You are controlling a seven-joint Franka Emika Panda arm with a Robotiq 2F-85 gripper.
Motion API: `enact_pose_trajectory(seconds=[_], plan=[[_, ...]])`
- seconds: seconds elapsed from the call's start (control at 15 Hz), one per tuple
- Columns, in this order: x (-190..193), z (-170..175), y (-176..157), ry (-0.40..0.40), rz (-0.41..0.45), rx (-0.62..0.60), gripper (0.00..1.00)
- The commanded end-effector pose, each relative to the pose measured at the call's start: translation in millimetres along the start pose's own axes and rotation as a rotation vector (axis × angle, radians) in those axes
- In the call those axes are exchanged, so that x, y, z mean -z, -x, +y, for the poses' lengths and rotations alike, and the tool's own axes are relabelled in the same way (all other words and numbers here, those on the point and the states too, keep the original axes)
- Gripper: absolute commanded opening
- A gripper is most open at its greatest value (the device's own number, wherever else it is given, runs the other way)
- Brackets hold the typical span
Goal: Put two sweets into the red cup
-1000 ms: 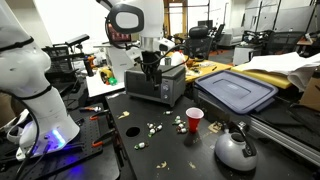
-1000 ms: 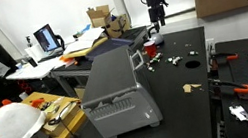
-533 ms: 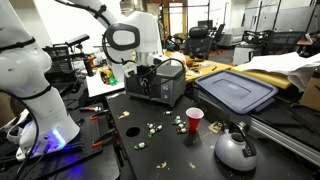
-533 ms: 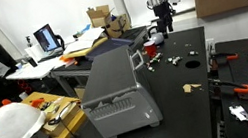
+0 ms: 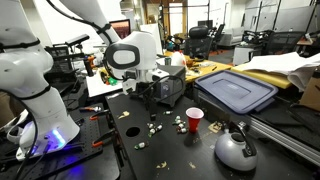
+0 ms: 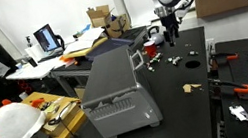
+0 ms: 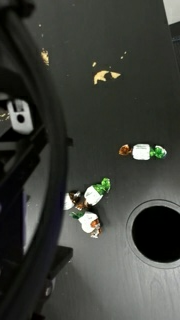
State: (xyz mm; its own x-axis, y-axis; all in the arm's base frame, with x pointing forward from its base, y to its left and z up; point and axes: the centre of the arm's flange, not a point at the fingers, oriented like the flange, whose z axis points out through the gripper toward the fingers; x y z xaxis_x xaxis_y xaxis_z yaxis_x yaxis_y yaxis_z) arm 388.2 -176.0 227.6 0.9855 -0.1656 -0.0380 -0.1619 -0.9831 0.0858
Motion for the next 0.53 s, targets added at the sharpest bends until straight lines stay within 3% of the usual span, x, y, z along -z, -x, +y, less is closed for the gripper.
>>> enact_pose_trajectory(seconds=[0.0, 0.27, 0.47], plan=[[-28.3, 1.4, 2.3, -0.026, -0.028, -0.029, 1.00], [-39.4, -9.1, 7.6, -0.098, -0.076, -0.019, 1.00], [-39.9, -20.8, 8.0, -0.138, -0.077, 0.089, 1.00]])
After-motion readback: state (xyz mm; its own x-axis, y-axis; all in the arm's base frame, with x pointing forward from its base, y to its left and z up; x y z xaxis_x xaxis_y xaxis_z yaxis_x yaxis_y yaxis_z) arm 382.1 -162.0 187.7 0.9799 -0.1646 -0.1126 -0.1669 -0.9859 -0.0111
